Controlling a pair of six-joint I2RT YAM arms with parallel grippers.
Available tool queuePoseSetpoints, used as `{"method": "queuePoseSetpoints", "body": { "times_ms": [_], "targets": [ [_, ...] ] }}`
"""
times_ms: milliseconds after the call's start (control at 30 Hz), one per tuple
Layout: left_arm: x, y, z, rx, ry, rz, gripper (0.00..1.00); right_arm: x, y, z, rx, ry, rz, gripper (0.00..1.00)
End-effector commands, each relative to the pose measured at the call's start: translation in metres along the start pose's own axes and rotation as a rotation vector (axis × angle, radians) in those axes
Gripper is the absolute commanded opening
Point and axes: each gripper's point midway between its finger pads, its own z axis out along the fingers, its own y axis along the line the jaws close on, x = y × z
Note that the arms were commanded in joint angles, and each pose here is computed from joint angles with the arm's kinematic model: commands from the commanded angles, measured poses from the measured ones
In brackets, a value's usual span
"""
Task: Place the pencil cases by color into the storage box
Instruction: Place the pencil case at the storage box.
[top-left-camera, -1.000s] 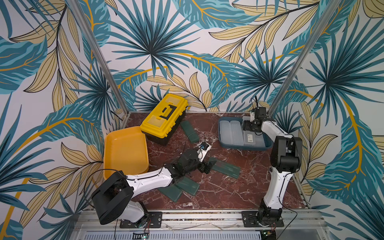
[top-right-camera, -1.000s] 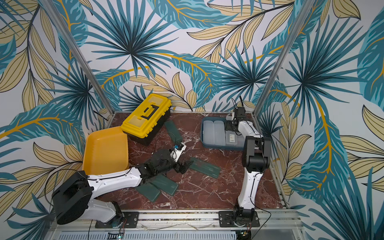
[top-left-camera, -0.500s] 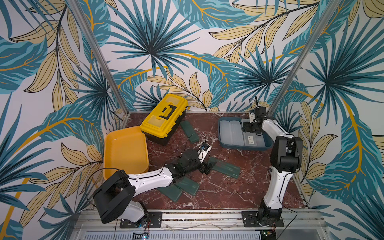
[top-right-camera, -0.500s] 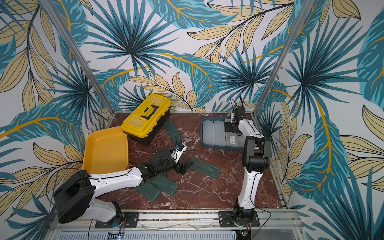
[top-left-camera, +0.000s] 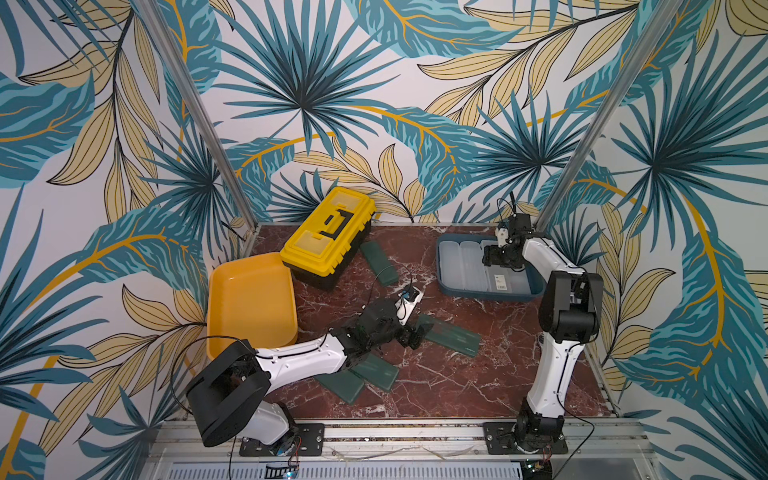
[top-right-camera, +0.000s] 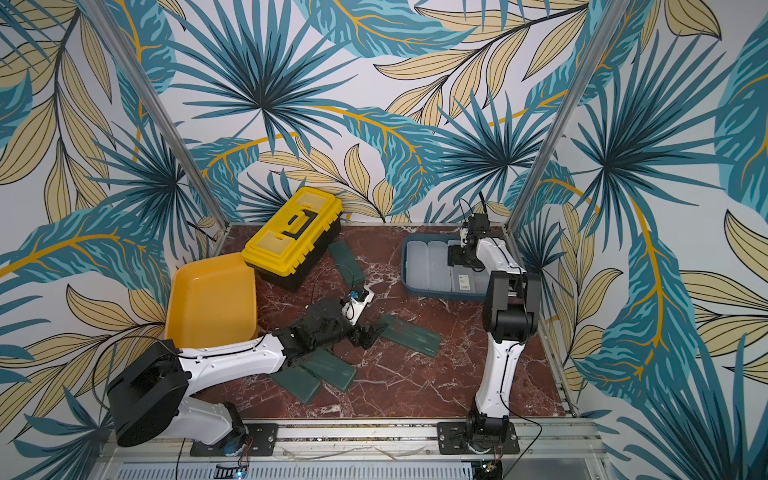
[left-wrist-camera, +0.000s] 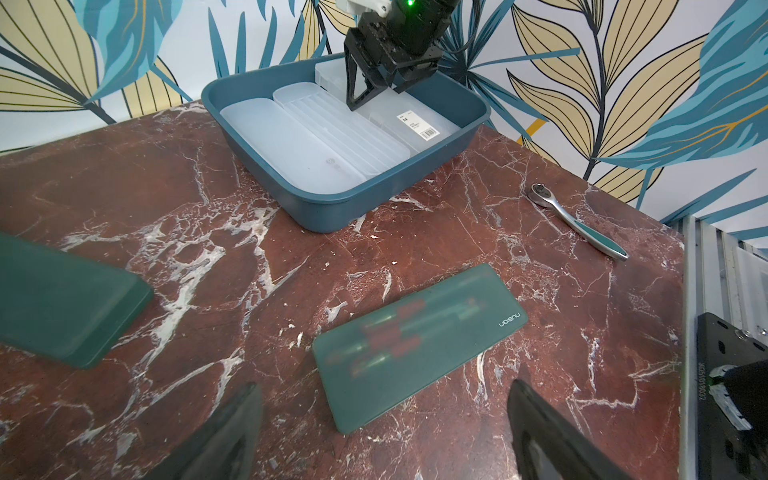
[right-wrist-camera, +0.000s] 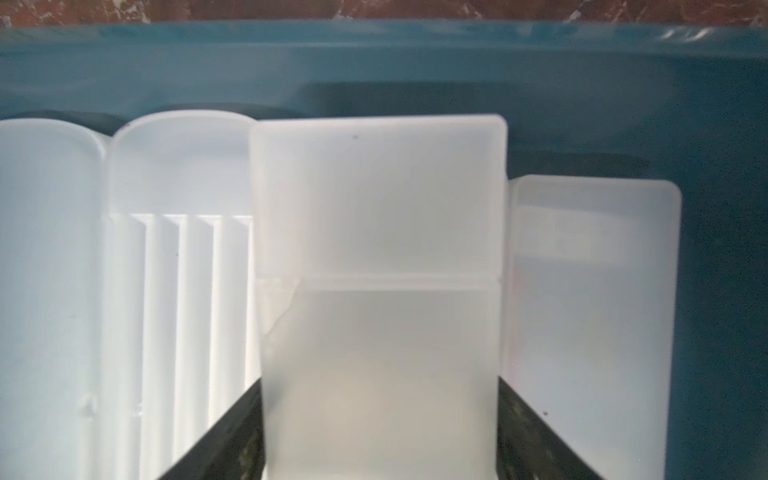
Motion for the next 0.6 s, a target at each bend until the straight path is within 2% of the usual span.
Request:
{"method": "queuePoseSetpoints", "body": {
  "times_ms": [0,233,367,567],
  "targets": [
    [-0.005,-0.004,0.001,0.016,-0.017,-0.004,0.92,0.006,0.003,0.002,-0.011,0.033,0.013,0.91],
    [-0.015,-0.004,-0.012,0.008,-0.055,-0.009,0.92,-0.026,0.009,-0.054,-0.033,-0.107,0.14,0.96],
    [-0.027,0.008,-0.023,-0.062,-0.105,-0.057,0.92,-0.025,0.027,-0.075,-0.083,-0.15,0.223,0.96],
    [-0.051,0.027,-0.055,-0.18,-0.126,-0.139,0.93,-0.004,0.088,-0.1,-0.139,-0.202,0.155,0.96]
  ]
}}
